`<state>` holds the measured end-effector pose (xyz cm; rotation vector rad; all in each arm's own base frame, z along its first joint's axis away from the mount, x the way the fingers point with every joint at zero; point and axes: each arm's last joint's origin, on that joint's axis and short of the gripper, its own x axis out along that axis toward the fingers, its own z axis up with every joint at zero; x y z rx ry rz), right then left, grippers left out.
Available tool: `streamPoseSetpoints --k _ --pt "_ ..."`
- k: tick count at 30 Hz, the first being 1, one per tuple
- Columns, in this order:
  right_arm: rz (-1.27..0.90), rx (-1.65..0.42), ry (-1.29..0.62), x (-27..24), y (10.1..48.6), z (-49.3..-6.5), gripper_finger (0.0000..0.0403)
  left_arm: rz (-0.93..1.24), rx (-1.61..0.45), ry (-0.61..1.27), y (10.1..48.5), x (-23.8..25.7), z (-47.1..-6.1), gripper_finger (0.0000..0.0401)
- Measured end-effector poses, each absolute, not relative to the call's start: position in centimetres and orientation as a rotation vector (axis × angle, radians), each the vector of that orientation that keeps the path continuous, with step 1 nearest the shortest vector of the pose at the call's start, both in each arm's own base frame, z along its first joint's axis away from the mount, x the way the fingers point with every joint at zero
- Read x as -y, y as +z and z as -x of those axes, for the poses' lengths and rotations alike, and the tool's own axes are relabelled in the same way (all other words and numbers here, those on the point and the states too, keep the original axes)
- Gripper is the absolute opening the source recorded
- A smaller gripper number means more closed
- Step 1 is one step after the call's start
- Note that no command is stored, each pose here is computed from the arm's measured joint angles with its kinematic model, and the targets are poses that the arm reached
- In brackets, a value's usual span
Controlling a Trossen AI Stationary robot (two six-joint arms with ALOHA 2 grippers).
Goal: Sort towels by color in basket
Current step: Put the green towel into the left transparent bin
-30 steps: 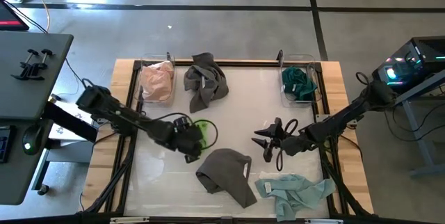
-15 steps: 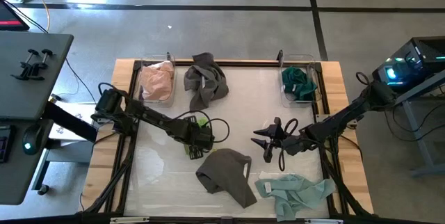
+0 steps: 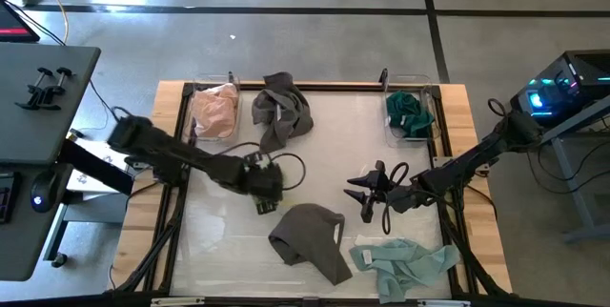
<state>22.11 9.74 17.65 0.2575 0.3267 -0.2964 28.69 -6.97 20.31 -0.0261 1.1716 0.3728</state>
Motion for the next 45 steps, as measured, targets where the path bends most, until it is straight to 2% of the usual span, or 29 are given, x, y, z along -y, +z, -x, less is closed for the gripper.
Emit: streamPoseSetpoints --k 4,8,15,18,22,27,30,33,36,41,45 --pt "-0.262 -0.323 -0.296 -9.8 17.7 -22.1 0.0149 -0.087 -1.064 0.515 25.4 6.7 -25.9 0.0019" --pt "-0.263 -0.321 -0.296 -9.7 17.7 -22.1 0.0149 -0.207 -0.934 0.733 29.7 4.0 -23.2 0.0010" --pt "-0.272 -0.309 -0.294 -9.8 17.8 -22.2 0.0149 -0.166 -0.989 1.034 32.5 -5.2 -19.6 0.0008" --pt "-0.272 -0.308 -0.298 -9.7 17.8 -22.2 0.0149 -0.097 -1.091 1.120 32.4 -9.3 -18.1 0.0007" --pt "-0.272 -0.307 -0.298 -9.7 17.8 -22.2 0.0149 0.028 -1.155 1.132 30.4 -14.4 -16.6 0.0008" --pt "-0.273 -0.307 -0.299 -9.7 17.8 -22.2 0.0149 0.196 -1.212 0.919 25.5 -18.0 -15.7 0.0010" --pt "-0.272 -0.308 -0.299 -9.7 17.8 -22.2 0.0149 0.238 -1.284 0.873 23.1 -18.8 -15.7 0.0016" --pt "-0.272 -0.308 -0.299 -9.7 17.8 -22.2 0.0149 0.251 -1.340 0.848 21.8 -19.2 -16.0 0.0042" --pt "-0.272 -0.308 -0.299 -9.7 17.8 -22.2 0.0149 0.255 -1.356 0.841 21.8 -19.4 -16.2 0.0087" --pt "-0.272 -0.308 -0.300 -9.7 17.8 -22.2 0.0149 0.295 -1.347 0.870 24.3 -19.1 -16.0 0.0163" --pt "-0.272 -0.308 -0.300 -9.7 17.8 -22.2 0.0149 0.369 -1.381 0.897 27.3 -18.0 -15.5 0.0196"
